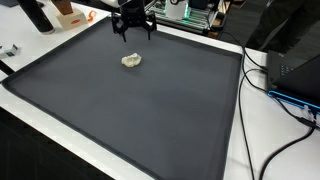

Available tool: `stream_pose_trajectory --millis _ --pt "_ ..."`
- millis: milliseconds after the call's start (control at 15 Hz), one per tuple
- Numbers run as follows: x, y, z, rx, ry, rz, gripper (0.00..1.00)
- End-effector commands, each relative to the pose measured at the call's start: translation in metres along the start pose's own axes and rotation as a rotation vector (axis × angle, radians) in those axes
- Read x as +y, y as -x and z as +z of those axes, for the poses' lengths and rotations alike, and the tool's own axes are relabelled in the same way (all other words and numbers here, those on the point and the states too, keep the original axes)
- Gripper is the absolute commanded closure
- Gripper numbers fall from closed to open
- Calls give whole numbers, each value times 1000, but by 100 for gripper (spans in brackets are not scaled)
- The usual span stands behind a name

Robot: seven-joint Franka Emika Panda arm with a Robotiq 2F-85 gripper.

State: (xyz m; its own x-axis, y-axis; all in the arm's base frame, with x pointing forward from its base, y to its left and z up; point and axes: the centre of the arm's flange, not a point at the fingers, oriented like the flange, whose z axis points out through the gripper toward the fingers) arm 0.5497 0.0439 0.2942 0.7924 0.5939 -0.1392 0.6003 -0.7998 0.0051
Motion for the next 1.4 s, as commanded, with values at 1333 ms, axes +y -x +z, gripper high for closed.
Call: stream_pose_trajectory --millis 1333 --pt "26 9 -95 97 24 -283 0"
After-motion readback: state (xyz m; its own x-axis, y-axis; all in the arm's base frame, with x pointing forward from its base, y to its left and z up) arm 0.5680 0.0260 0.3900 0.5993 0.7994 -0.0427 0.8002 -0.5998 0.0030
